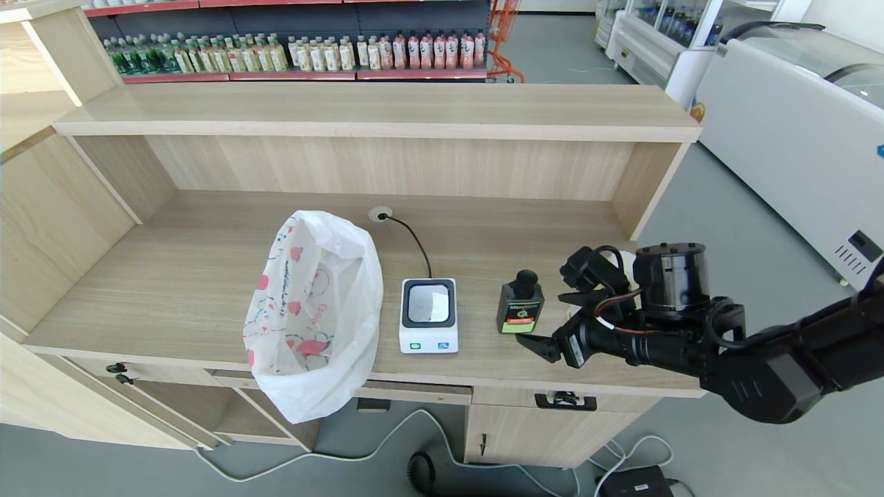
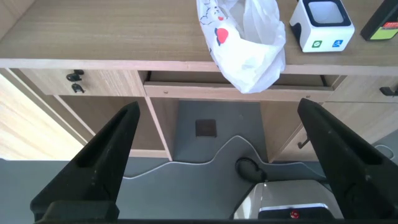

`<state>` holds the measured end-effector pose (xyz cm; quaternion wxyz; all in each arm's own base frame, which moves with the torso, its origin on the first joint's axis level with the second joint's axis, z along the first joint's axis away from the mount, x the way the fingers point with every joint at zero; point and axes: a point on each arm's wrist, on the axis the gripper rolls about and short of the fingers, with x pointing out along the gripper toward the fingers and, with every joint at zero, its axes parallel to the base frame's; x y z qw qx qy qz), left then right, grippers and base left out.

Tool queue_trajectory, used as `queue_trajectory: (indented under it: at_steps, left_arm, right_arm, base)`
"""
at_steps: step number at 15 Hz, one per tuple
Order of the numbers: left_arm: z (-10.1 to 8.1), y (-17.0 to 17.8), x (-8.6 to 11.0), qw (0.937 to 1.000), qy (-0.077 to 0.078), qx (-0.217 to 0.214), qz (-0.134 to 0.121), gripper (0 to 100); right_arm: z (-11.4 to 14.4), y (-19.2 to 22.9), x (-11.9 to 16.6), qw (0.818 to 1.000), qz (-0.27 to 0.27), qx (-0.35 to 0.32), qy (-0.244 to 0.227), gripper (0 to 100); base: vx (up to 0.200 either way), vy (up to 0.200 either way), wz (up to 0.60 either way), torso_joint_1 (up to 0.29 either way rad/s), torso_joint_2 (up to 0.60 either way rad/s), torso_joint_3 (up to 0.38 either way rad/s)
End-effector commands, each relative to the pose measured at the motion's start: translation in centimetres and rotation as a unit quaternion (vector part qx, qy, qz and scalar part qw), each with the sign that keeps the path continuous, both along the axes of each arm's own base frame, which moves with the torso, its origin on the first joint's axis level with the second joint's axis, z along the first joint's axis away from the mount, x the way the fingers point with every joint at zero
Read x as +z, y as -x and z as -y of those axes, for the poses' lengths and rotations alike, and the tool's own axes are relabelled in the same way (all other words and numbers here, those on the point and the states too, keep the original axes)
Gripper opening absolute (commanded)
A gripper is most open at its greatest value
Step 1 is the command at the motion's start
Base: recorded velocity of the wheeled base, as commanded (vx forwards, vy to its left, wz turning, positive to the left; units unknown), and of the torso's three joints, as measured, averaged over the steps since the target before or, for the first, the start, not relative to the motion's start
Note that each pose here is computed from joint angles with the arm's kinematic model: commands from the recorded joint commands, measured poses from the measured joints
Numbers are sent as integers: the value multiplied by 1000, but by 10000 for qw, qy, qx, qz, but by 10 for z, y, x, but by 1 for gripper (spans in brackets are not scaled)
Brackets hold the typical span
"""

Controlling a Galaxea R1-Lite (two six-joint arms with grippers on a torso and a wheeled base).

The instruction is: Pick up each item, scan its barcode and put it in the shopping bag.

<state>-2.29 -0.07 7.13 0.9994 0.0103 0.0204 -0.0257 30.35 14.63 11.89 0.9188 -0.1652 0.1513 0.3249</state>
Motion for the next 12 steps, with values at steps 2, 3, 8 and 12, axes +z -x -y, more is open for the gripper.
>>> queue_trajectory:
  at_steps: [2,3,8,12]
  left_arm:
    - [0,0,0,10000,-1,2,7,100]
    - [0,0,0,10000,-1,2,7,100]
    - [0,0,0,10000,-1,2,-1,100]
    - [0,0,0,10000,-1,-5,-1,100]
  right_arm:
    - [-2,-9,-12,9999,-38,16,105,100]
    - [-2,-13,-12,9999,-12,10,116,100]
    - [-5,-32,-12,9999,104,100,45,100]
    - [-8,-42,-18,9983,178,557,68,100]
  base:
    - [0,0,0,0,0,0]
    - [0,0,0,0,0,0]
    - [0,0,0,0,0,0]
    - [0,0,0,0,0,0]
